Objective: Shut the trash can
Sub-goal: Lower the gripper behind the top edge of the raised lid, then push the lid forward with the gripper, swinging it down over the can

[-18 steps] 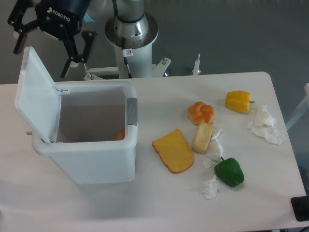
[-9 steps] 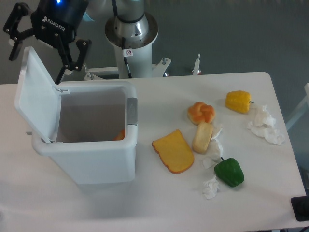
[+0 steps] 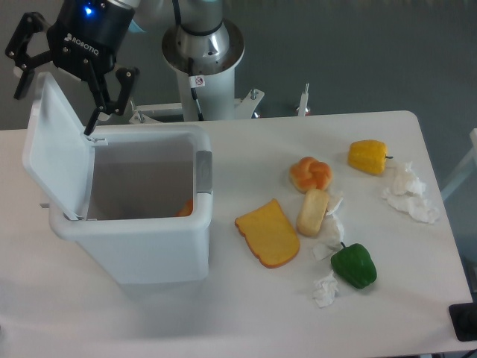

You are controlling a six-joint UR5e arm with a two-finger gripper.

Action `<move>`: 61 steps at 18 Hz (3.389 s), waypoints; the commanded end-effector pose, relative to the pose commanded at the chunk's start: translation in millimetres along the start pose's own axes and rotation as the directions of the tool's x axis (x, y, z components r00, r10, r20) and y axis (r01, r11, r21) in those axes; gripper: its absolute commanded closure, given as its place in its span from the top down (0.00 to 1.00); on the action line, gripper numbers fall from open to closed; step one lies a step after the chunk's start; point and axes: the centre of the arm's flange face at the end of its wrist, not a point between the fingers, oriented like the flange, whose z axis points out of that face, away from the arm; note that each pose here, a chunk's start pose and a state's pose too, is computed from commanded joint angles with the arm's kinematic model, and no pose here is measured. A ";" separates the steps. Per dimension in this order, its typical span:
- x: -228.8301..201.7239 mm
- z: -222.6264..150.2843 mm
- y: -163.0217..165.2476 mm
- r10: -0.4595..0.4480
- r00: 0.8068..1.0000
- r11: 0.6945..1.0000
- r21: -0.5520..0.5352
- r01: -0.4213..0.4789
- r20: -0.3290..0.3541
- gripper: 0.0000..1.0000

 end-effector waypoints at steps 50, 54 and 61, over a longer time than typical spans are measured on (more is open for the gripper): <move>-87.8 -5.1 33.8 -0.019 0.911 0.986 -0.142 0.085 0.412 1.00; -96.6 -2.3 40.1 -0.006 0.912 0.984 -0.162 0.080 0.411 1.00; -106.3 7.4 41.4 -0.013 0.913 0.980 -0.177 0.093 0.408 1.00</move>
